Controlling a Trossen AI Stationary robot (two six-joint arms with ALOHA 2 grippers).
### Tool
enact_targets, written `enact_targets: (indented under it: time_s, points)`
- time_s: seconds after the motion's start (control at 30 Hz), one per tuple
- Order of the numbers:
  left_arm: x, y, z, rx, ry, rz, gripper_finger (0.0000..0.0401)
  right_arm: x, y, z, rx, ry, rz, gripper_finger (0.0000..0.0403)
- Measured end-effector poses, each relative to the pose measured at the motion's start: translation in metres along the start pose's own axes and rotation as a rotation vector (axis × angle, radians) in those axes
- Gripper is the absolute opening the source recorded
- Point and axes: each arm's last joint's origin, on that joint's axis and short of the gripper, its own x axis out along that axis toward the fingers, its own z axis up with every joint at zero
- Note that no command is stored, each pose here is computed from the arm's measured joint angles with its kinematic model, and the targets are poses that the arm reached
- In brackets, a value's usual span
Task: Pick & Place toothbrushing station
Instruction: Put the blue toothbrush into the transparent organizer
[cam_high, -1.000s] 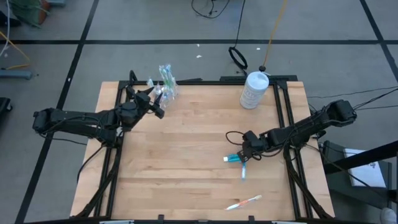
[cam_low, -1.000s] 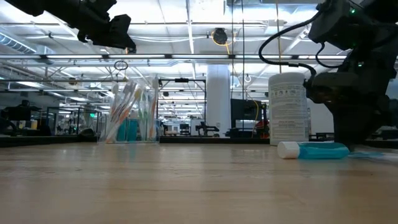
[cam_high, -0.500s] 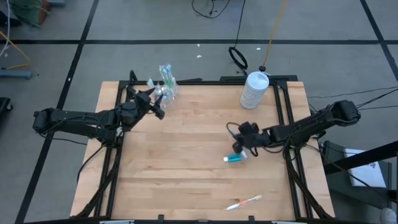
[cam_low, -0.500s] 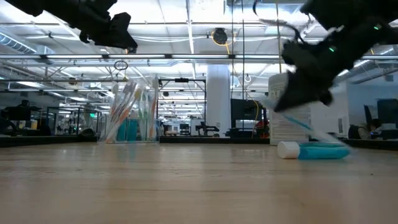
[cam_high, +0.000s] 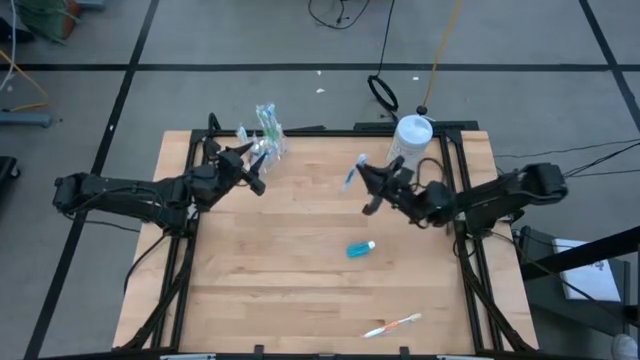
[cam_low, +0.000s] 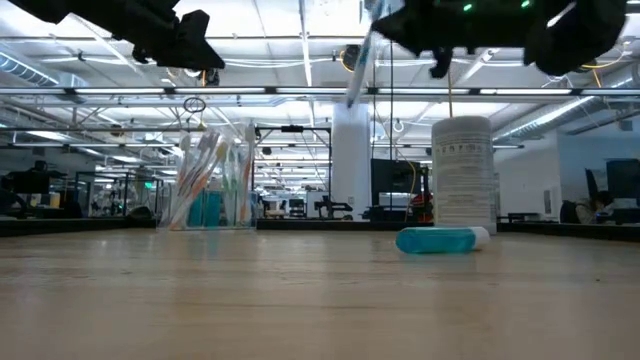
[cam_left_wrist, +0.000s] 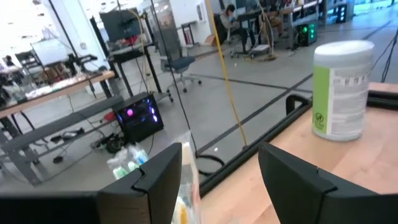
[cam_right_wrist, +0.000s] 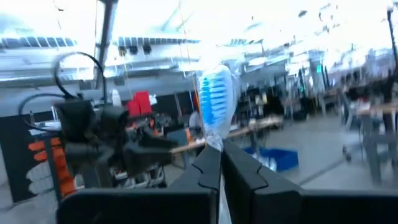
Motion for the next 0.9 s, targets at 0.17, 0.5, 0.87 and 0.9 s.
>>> enact_targets:
  time_s: [0.17, 0.5, 0.87, 0.9]
  points:
    - [-0.002, 0.000, 0.008, -0.030, -0.063, -0.002, 0.0218, 0.035, 0.012, -0.040, 0.023, 0.132, -0.030, 0.0000]
    - [-0.004, -0.002, 0.013, 0.011, -0.101, -0.006, 0.0218, 0.140, 0.033, -0.059, -0.243, 0.144, -0.097, 0.0000]
    - [-0.025, 0.006, 0.021, 0.101, -0.068, 0.226, 0.0218, 0.201, 0.000, -0.085, -0.306, 0.116, -0.084, 0.0000]
    - [-0.029, 0.008, 0.022, 0.091, -0.063, 0.247, 0.0218, 0.204, -0.005, -0.086, -0.298, 0.102, -0.073, 0.0000]
